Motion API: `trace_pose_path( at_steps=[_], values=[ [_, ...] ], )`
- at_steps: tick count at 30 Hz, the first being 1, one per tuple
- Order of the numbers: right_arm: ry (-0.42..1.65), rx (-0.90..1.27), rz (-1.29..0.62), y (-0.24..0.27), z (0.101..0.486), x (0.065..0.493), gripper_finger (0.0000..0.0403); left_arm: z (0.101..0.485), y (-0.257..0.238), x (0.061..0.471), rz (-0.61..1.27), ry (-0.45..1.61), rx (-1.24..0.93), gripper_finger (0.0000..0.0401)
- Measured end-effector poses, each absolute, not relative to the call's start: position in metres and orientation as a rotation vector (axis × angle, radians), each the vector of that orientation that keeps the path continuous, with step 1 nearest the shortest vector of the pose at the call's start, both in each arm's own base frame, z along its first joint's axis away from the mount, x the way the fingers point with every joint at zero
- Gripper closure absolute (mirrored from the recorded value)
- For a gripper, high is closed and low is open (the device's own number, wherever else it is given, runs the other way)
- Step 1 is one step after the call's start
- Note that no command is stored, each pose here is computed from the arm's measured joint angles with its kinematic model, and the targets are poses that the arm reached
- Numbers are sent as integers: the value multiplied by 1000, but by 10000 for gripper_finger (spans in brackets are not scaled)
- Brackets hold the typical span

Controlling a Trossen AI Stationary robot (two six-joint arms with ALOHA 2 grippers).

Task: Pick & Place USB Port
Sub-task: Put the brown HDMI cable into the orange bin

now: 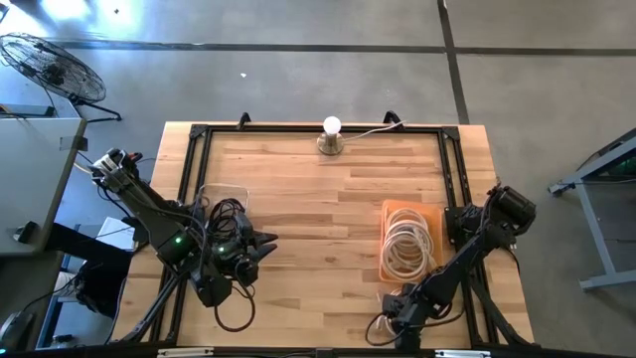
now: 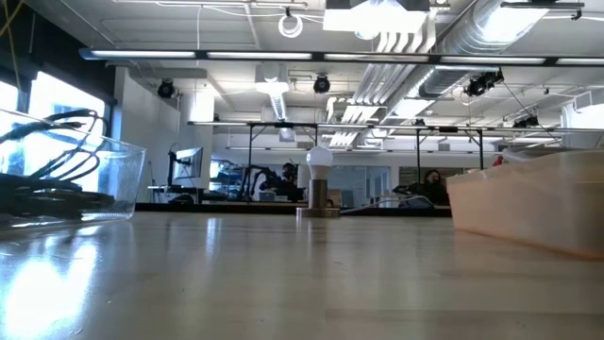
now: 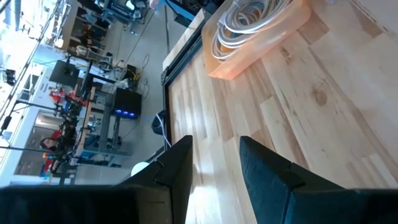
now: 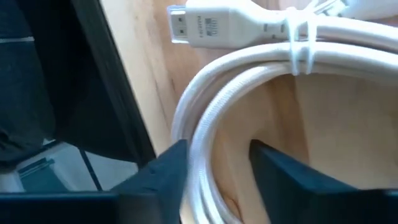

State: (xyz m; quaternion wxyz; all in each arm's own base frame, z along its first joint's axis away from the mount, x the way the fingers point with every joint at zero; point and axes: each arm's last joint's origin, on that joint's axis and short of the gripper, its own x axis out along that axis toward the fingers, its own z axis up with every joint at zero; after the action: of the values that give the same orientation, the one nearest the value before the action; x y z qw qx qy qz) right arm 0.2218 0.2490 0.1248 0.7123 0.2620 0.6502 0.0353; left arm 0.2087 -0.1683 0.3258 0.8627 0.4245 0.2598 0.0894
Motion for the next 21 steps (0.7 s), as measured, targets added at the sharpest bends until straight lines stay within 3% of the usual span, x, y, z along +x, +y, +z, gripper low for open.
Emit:
trace_pose_path(
  at_steps=[7, 17, 21],
  values=[
    [1470, 564, 99, 246, 122, 223, 384, 326, -168, 209, 190, 544, 891, 273],
    [1436, 548, 116, 247, 133, 223, 390, 326, -168, 209, 193, 543, 880, 273],
    [1362, 509, 207, 261, 153, 232, 395, 326, -168, 209, 193, 543, 880, 273]
  ],
)
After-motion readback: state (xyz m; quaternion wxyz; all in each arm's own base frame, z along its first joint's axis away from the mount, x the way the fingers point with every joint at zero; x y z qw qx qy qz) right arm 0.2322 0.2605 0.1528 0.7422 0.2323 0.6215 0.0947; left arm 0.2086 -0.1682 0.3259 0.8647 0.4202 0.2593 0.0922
